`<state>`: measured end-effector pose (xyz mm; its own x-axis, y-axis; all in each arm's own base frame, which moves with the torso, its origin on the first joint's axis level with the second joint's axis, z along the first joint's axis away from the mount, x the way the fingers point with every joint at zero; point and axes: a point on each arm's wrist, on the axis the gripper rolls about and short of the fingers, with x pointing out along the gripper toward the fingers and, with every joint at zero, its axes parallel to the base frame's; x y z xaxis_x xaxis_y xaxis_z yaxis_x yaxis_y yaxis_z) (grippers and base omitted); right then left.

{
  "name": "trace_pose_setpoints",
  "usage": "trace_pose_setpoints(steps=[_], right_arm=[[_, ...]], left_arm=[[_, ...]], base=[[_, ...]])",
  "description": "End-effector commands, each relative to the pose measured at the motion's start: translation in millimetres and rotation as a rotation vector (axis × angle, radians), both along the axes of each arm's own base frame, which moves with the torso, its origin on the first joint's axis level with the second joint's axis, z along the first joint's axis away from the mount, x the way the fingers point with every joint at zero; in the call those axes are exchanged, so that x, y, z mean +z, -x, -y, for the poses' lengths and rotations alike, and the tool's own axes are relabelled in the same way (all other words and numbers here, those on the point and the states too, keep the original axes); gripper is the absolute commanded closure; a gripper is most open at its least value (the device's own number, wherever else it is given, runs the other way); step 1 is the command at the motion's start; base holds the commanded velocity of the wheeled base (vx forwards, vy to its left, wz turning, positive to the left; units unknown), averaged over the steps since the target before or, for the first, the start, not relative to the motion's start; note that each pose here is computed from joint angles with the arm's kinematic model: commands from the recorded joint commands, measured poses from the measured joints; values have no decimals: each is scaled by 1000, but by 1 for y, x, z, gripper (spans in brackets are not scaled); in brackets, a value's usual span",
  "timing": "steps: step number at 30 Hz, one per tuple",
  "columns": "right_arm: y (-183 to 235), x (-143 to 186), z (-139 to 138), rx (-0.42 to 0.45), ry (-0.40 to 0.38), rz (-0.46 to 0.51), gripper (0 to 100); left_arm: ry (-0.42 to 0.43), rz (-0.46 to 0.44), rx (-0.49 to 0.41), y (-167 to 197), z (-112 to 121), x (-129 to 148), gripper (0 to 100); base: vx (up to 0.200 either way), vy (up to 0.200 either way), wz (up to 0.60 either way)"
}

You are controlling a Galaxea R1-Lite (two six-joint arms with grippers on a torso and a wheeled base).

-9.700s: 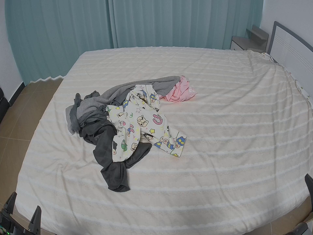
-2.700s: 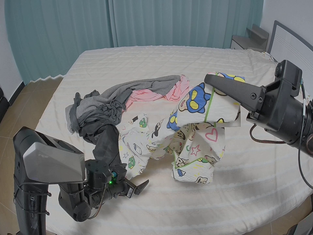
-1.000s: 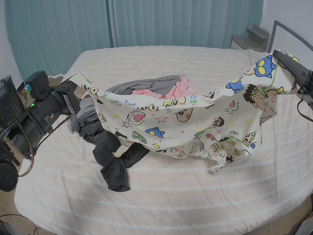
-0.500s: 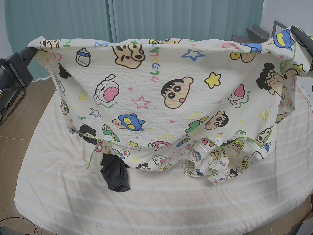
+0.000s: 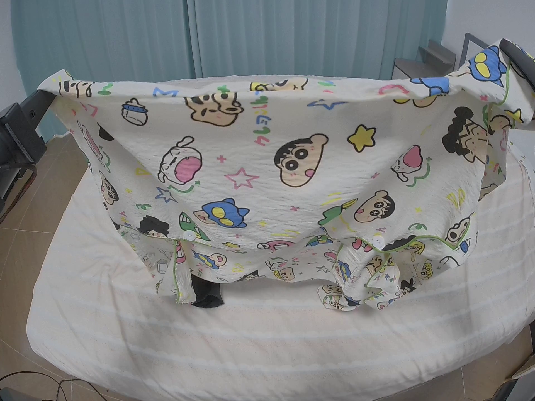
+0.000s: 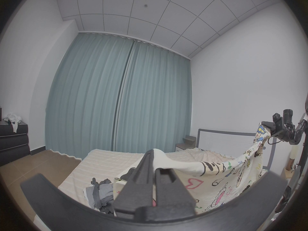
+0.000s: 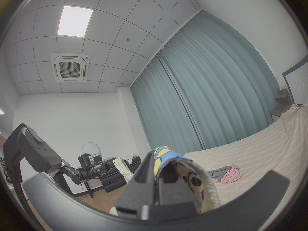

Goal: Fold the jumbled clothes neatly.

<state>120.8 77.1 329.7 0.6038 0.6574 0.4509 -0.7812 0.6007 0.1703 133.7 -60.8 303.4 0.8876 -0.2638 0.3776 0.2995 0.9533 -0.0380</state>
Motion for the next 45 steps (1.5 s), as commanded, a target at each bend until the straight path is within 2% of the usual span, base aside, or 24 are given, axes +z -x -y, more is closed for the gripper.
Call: trace_pose_setpoints(steps=[1, 16, 38, 45], right_arm=[[0, 0, 0, 1, -1, -3, 100], [-2, -9, -1, 3, 9, -34, 100], [2, -14, 1, 2, 12, -41, 100], [2, -11, 2, 1, -8, -46, 100]], left_arm=[[-3, -4, -1, 1, -1, -2, 100], [-18, -37, -7, 1, 0, -13, 100], [-37, -77, -6, -2, 0, -25, 100], [-41, -81, -7, -1, 1, -26, 100]], base=[[-200, 0, 0], [0, 0, 0], [0, -200, 0], [0, -200, 0]])
